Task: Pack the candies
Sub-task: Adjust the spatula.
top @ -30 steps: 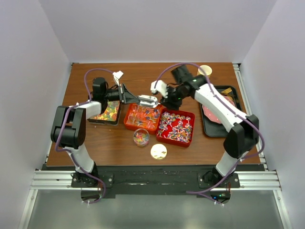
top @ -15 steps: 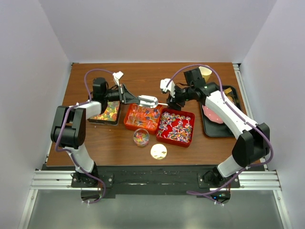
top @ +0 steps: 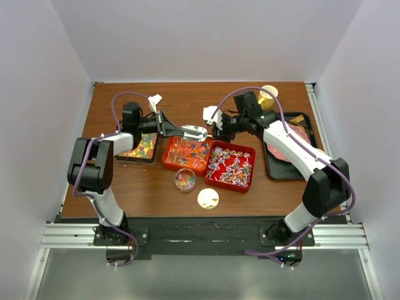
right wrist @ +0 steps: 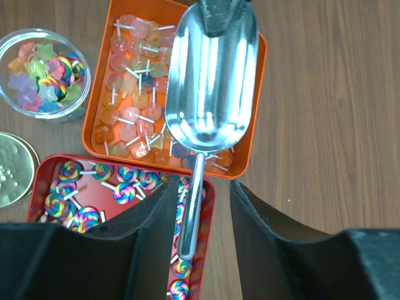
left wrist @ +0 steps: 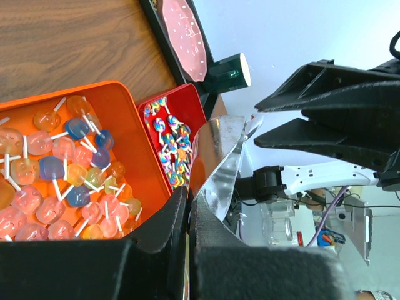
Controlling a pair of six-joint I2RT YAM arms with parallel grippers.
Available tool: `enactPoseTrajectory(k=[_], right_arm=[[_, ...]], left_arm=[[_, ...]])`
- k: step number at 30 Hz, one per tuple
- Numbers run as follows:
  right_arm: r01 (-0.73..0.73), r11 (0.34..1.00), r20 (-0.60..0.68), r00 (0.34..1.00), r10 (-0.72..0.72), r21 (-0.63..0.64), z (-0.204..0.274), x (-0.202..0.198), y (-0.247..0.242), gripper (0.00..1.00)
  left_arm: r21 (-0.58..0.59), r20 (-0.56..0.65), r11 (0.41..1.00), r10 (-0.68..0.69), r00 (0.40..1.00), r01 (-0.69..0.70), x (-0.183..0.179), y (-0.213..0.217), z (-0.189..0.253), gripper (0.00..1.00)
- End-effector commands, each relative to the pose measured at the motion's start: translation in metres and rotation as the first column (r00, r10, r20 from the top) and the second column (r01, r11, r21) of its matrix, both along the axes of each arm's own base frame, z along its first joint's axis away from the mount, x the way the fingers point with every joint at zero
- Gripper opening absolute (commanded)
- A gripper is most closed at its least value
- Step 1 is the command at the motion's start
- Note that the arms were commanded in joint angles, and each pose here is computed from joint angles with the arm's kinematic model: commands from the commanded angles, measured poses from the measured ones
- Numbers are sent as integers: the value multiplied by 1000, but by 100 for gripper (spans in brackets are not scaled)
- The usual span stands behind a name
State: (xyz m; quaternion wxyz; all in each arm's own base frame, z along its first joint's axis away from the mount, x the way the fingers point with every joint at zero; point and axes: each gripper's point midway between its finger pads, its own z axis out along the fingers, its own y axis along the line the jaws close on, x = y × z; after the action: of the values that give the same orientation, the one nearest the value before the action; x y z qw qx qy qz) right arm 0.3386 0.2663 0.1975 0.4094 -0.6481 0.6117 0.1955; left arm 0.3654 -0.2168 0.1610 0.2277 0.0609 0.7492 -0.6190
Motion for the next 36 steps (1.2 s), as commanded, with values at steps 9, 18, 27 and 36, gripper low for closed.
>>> enactPoseTrajectory(k=[9,18,27,36], right_arm=[[-35,994,3,999,36,-99,-24,4,-5,37],[-21,996,-10,1000,21,-87,-25,6,-2,20],[-3,996,14,1000,5,-87,-18,11,-2,32],[21,995,49,999,-16,-93,-16,12,2,31]], left_arm=[[-20,57,1000,-15,998,16,7,-2,14,0],[-17,42,1000,-11,999,11,10,-2,10,0],[-11,32,1000,0,1000,0,13,-2,7,0],[-9,24,1000,2,1000,-2,12,-2,5,0]])
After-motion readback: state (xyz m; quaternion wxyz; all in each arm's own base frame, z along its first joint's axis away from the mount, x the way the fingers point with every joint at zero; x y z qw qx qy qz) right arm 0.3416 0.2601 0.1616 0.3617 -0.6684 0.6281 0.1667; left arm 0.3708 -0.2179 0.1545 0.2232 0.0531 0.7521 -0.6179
